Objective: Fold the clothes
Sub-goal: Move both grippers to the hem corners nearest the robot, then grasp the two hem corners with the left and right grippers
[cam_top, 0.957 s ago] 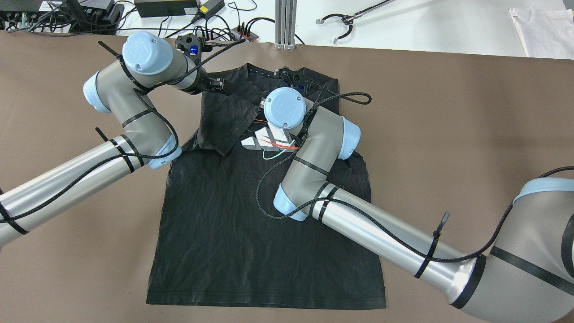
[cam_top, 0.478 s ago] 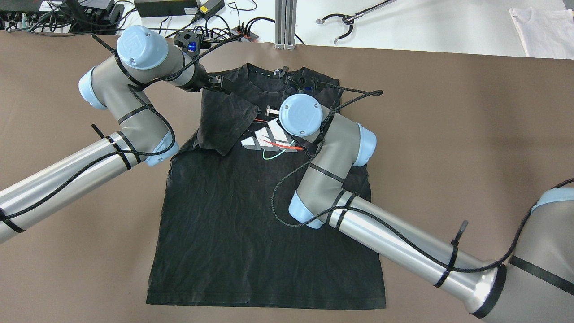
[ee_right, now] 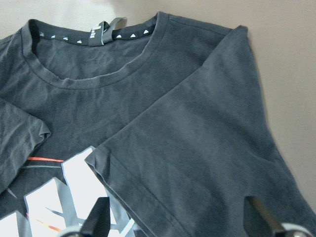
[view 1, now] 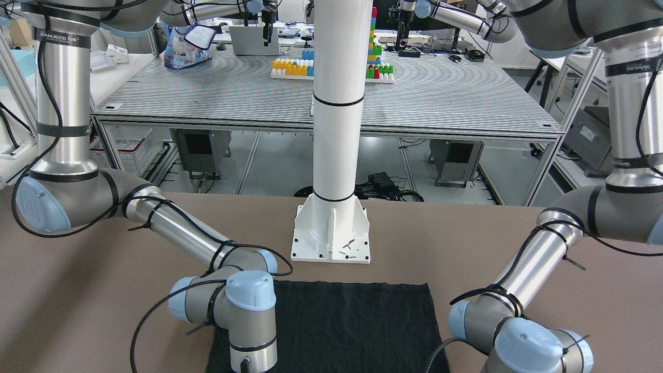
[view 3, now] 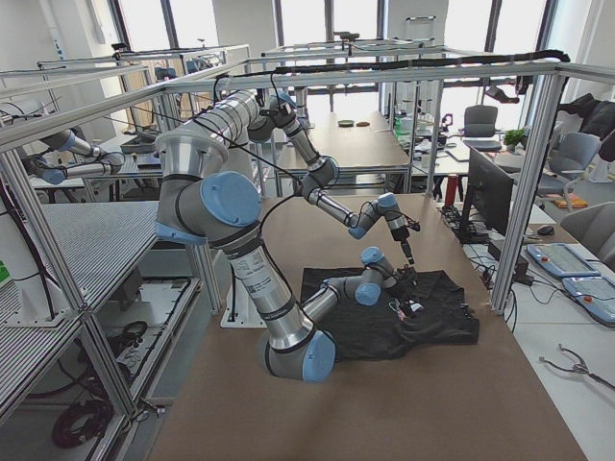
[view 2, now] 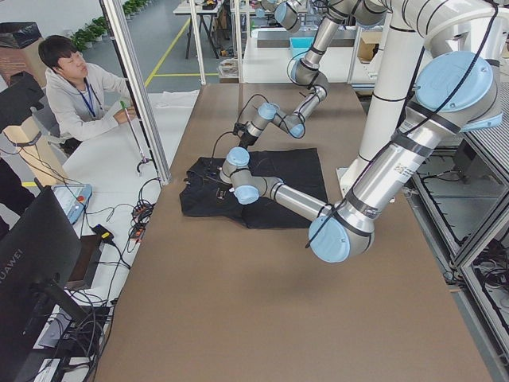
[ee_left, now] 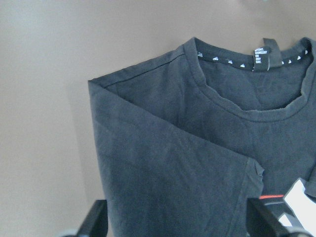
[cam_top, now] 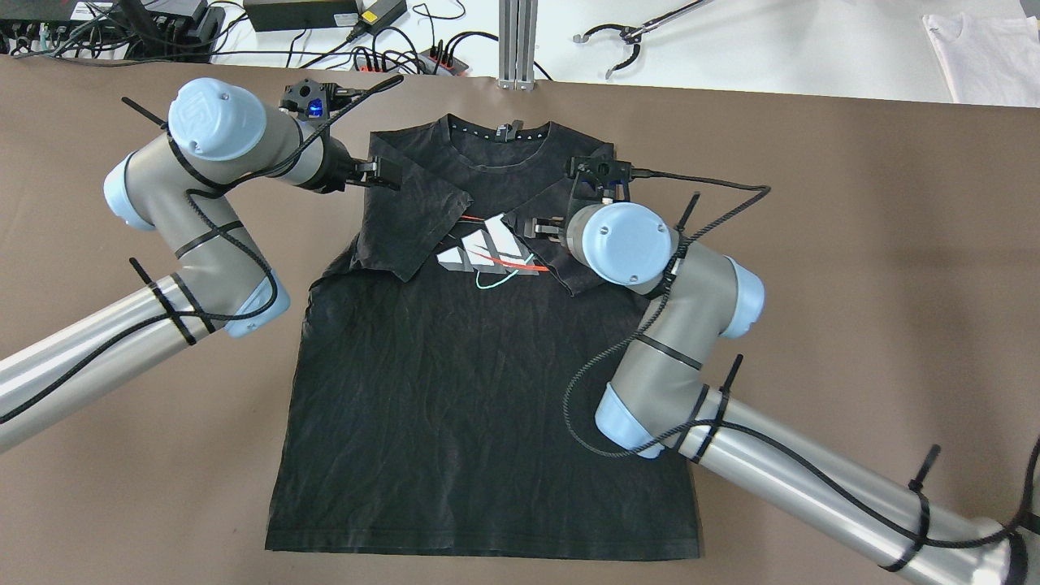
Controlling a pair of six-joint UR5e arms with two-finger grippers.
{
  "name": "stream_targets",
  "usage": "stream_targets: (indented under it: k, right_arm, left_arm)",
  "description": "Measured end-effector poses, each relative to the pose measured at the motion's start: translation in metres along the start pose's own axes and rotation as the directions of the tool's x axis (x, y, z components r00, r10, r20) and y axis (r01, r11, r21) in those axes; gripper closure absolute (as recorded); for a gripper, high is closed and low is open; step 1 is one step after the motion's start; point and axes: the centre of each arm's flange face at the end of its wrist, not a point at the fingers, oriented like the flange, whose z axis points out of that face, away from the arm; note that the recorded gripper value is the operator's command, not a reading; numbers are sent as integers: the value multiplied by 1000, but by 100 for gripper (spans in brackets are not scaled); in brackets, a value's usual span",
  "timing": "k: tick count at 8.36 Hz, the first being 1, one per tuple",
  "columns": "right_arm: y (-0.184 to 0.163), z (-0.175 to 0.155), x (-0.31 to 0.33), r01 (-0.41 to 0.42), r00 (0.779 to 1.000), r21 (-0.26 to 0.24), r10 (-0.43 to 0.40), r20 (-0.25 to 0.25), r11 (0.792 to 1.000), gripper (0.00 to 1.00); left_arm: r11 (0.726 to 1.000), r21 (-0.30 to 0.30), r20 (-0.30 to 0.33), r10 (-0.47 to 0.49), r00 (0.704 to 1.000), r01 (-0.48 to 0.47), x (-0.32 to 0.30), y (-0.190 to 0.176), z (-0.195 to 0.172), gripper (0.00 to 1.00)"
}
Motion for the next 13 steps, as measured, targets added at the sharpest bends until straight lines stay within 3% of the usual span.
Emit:
stream_targets:
  k: [1,3,5,7,11,13]
  right_arm:
    - [9,-23,23,-9,1000,-18,9,3,1000,8]
    - [35,-76,73,-108,994,-77,109,13,991,5]
    - [89,-116,102,-160,985,-149,167,38,976,5]
    - [134,-147,108,-234,968,-187,247,52,954,7]
    - [224,-178,107,-359,920,-210,382,85,910,6]
    - [253,-187,120,-379,908,-230,408,93,896,5]
  left_arm:
    - [999,-3,-19,-42,999,42,-3,24,-11,0]
    - [991,3,-55,-130,990,131,-6,87,-38,0]
    - [973,-19,-89,-231,969,230,-2,151,-64,0]
    - [942,-48,-103,-334,937,331,5,216,-86,0]
    - [907,-79,-86,-419,904,413,7,353,-130,0]
    - [903,-98,-65,-425,903,418,8,395,-134,0]
